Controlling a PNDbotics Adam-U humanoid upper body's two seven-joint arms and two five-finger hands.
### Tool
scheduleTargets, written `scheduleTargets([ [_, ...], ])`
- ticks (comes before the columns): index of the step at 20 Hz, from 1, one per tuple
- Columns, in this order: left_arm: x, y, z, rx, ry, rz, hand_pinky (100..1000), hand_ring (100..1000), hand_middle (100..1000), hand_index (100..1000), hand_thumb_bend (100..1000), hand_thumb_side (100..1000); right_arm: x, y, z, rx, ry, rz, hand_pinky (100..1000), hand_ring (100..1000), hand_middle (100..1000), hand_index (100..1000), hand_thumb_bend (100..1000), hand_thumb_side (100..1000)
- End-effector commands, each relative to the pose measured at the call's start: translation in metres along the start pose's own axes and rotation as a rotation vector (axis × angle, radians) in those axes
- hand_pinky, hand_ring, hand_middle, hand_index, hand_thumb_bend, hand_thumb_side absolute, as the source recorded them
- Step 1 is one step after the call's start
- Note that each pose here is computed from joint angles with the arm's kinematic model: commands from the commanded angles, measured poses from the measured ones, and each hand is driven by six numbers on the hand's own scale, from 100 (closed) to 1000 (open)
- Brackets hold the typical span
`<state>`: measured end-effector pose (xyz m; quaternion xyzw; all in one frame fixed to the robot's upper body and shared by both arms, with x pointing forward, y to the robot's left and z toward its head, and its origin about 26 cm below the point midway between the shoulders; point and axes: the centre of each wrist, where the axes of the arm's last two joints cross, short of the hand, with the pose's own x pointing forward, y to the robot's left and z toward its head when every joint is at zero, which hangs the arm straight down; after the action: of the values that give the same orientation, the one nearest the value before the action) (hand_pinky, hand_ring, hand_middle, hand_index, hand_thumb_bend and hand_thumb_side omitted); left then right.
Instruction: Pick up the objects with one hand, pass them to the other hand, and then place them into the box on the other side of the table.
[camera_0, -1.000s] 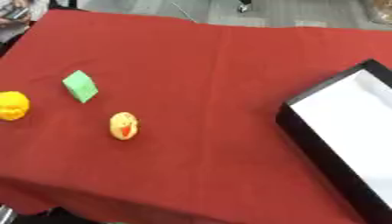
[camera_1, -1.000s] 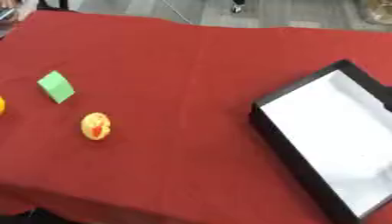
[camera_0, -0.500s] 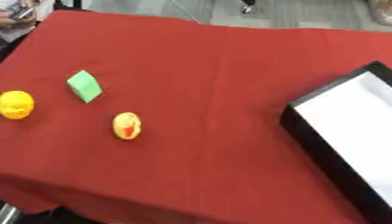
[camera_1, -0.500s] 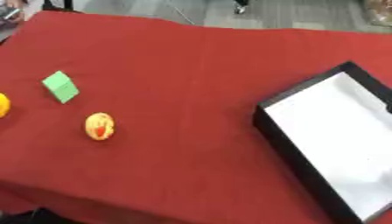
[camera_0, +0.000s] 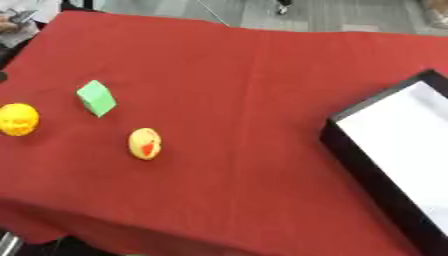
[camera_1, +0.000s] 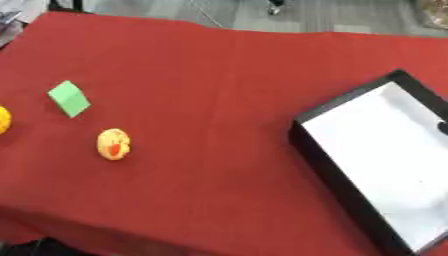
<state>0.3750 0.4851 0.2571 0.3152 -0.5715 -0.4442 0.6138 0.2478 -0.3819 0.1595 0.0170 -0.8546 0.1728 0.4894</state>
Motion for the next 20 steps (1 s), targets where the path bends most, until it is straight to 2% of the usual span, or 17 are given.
scheduleTargets([
  [1, -0.001, 0.019, 0.004, 0.002, 0.063, -0.056, 961, 906, 794, 855, 516, 530, 0.009, -0.002, -0.004, 0.025, -0.015, 0.036, 1000, 1000, 1000, 1000, 100, 717],
  [4, -0.003, 0.014, -0.006, -0.036, 0.093, -0.061, 966, 908, 796, 852, 524, 543, 0.009, -0.001, -0.004, 0.026, -0.009, 0.036, 1000, 1000, 1000, 1000, 100, 721],
  [8, -0.002, 0.006, -0.018, -0.114, 0.088, -0.055, 969, 909, 796, 849, 553, 562, 0.008, -0.001, -0.004, 0.028, -0.004, 0.036, 1000, 1000, 1000, 1000, 100, 722],
  [9, -0.001, 0.003, -0.021, -0.138, 0.080, -0.061, 970, 911, 798, 847, 592, 576, 0.008, 0.000, -0.004, 0.029, -0.002, 0.036, 1000, 1000, 1000, 1000, 100, 726],
  [13, 0.009, -0.006, -0.036, -0.230, 0.058, -0.103, 968, 911, 804, 844, 648, 597, 0.007, 0.001, -0.005, 0.032, 0.008, 0.033, 1000, 1000, 1000, 1000, 100, 729],
  [20, 0.023, -0.011, -0.059, -0.277, 0.078, -0.199, 954, 911, 809, 833, 682, 589, 0.004, 0.002, -0.004, 0.039, 0.021, 0.029, 1000, 1000, 1000, 1000, 100, 735],
])
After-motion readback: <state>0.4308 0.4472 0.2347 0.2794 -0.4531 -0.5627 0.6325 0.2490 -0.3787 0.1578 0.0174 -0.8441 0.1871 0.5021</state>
